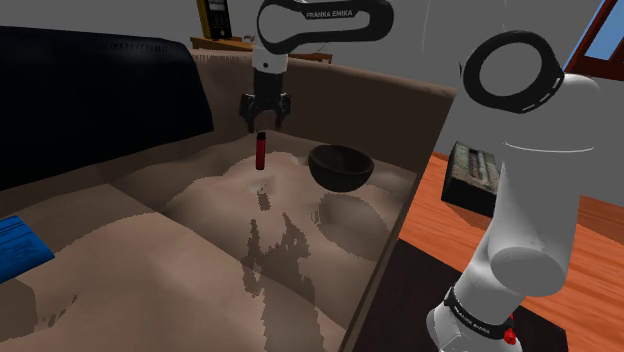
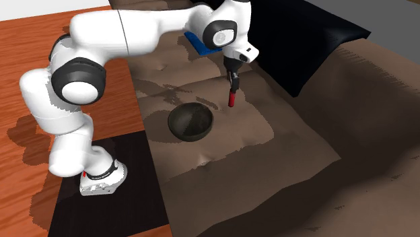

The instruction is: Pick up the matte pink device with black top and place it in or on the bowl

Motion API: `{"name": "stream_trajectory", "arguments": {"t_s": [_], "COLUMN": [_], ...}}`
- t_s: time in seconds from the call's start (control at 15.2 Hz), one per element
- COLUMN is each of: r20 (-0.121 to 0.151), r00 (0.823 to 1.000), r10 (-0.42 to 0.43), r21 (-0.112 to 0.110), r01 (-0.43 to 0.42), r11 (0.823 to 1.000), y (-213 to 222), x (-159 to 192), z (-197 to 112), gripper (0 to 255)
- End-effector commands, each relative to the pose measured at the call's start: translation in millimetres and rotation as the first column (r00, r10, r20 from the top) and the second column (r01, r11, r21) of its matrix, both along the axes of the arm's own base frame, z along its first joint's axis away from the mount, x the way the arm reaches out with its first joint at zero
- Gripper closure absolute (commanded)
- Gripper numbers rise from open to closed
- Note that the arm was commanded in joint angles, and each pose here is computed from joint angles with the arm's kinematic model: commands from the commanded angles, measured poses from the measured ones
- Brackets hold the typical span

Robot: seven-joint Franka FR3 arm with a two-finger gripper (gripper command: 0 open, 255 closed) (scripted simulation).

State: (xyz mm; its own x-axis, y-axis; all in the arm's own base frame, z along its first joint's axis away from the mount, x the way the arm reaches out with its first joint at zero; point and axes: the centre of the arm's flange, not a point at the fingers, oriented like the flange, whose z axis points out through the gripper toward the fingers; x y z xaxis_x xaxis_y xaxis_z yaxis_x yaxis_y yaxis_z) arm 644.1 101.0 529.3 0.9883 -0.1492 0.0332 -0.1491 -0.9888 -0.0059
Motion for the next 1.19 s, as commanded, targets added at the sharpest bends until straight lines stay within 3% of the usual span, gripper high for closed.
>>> {"name": "stream_trajectory", "arguments": {"t_s": [0.0,0.46,0.92,0.99,1.12], "r20": [-0.001,-0.001,-0.001,-0.001,-0.001], "r00": [1.0,1.0,1.0,1.0,1.0], "r10": [-0.004,-0.003,-0.004,-0.004,-0.004], "r21": [-0.001,-0.001,-0.001,-0.001,-0.001], "r01": [0.004,0.003,0.004,0.004,0.004], "r11": [1.0,1.0,1.0,1.0,1.0], "y": [2,2,2,2,2], "x": [10,11,11,11,11], "z": [-7,-42,-42,-42,-42], "gripper": [0,0,0,255,255]}}
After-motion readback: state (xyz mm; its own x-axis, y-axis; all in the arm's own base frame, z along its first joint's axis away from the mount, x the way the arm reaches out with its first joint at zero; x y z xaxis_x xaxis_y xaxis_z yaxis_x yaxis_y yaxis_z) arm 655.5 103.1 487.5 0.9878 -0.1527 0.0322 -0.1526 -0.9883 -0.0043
